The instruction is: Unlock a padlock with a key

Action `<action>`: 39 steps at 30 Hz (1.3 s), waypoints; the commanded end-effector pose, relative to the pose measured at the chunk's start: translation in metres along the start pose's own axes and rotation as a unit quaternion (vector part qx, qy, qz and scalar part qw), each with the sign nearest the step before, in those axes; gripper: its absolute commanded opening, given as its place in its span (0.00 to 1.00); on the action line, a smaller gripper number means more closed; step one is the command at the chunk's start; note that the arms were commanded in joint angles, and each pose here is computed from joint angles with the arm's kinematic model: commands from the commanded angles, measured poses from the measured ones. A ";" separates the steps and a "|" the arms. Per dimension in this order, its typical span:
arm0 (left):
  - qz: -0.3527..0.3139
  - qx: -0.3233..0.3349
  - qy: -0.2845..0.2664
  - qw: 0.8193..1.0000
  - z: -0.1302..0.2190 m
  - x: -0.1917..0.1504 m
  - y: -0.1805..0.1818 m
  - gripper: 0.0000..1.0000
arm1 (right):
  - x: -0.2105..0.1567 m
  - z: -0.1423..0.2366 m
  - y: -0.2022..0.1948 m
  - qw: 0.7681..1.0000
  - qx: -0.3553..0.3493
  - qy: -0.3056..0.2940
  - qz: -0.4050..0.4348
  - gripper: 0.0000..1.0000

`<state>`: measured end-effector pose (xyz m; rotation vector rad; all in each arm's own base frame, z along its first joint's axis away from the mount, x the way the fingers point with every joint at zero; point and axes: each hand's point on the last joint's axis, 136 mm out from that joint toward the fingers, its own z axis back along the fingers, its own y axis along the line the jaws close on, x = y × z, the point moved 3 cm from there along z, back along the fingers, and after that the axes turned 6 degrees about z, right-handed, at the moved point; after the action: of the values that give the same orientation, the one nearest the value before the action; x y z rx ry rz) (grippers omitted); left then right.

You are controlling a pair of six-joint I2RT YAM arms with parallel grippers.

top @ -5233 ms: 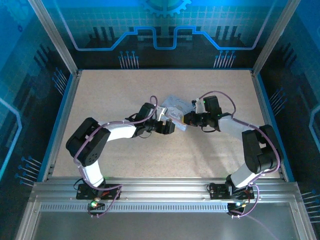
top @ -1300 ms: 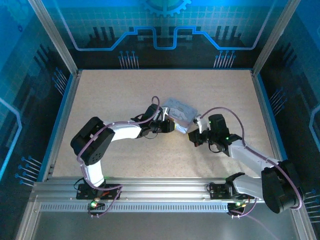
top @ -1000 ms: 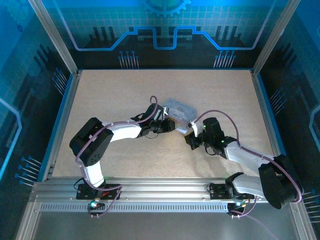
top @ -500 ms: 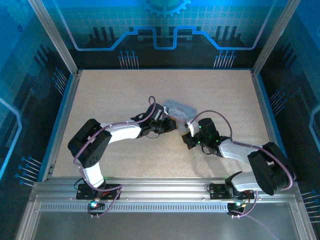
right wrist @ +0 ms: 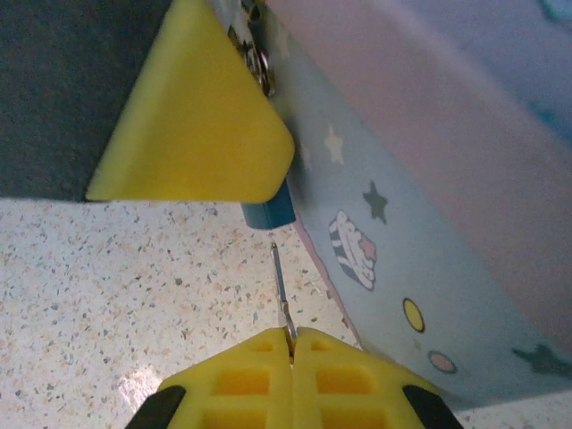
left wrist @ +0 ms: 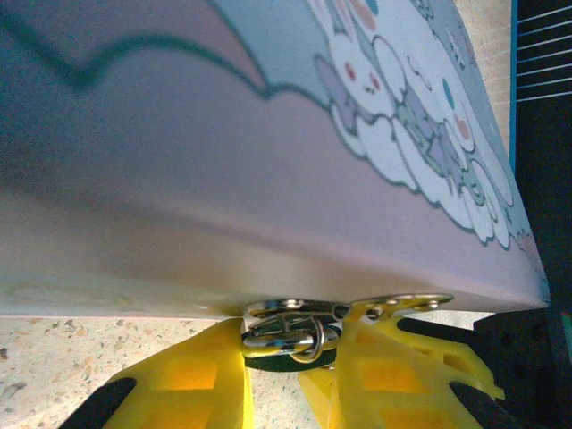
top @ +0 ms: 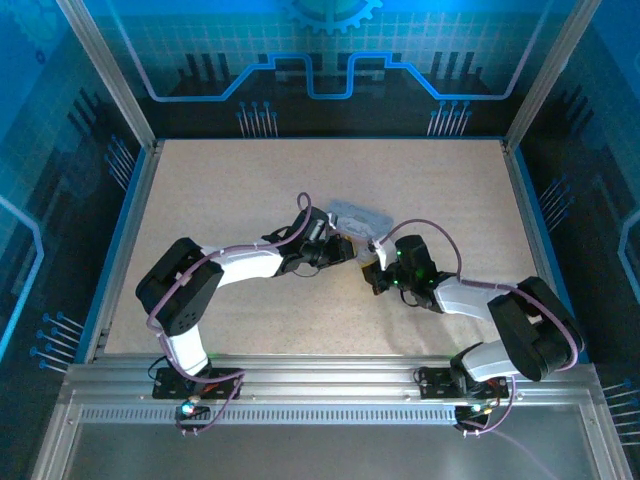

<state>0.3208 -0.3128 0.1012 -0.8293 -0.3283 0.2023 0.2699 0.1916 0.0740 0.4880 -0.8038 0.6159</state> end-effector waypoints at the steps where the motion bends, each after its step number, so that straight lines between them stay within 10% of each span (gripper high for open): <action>1: -0.012 -0.038 -0.007 0.999 0.010 0.005 -0.028 0.12 | 0.001 -0.003 0.002 1.000 -0.001 -0.011 -0.001 0.00; 39: -0.011 -0.030 -0.008 0.999 0.010 0.004 -0.024 0.12 | -0.001 -0.001 0.008 1.000 0.019 -0.010 0.009 0.00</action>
<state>0.3198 -0.3138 0.1012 -0.8298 -0.3270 0.1995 0.2698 0.1942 0.0730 0.5098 -0.8052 0.6151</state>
